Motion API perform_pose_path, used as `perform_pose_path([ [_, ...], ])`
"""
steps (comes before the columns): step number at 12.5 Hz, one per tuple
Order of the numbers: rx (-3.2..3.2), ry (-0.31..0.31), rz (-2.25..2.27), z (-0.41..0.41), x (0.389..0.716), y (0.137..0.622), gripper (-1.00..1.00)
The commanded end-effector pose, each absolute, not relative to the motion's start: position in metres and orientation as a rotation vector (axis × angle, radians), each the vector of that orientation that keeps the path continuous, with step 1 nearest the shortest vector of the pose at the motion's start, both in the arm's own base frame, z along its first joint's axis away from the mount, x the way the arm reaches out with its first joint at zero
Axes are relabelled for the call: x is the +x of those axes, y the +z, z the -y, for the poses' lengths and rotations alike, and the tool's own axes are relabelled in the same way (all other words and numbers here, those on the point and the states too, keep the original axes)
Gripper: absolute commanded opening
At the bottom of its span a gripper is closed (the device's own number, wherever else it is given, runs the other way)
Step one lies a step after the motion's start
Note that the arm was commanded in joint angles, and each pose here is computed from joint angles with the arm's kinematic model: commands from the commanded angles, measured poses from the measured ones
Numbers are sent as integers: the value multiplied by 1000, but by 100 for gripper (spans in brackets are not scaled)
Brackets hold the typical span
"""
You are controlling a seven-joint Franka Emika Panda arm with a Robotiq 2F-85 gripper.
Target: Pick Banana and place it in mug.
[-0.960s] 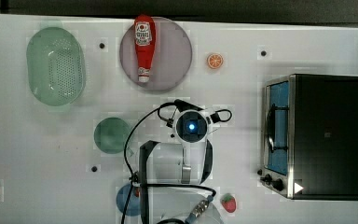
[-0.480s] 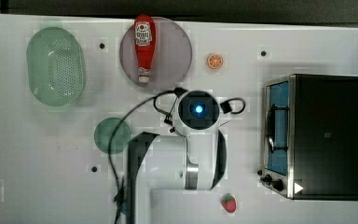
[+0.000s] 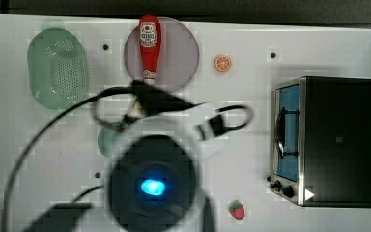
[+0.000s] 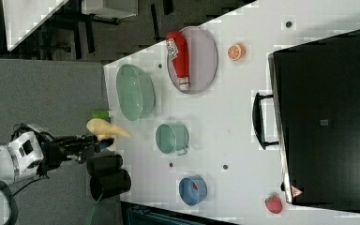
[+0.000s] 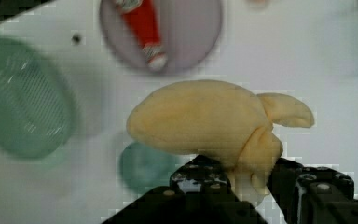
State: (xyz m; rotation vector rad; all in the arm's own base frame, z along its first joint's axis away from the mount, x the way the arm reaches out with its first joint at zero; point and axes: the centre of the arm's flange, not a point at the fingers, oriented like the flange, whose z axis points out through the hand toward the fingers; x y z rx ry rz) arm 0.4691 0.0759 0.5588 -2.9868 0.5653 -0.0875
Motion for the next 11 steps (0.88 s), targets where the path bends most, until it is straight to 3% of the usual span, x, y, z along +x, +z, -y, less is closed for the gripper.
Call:
perform_pose_path([
  [1,-3026,145,-760,-171,463,472,-37],
  [5,-2974,175,-1012,-239,459,404,-37],
  [9,-2933,114,-1033,-232,456,330,-37],
  [11,-2948,143,-1036,-227,449,307,-36],
])
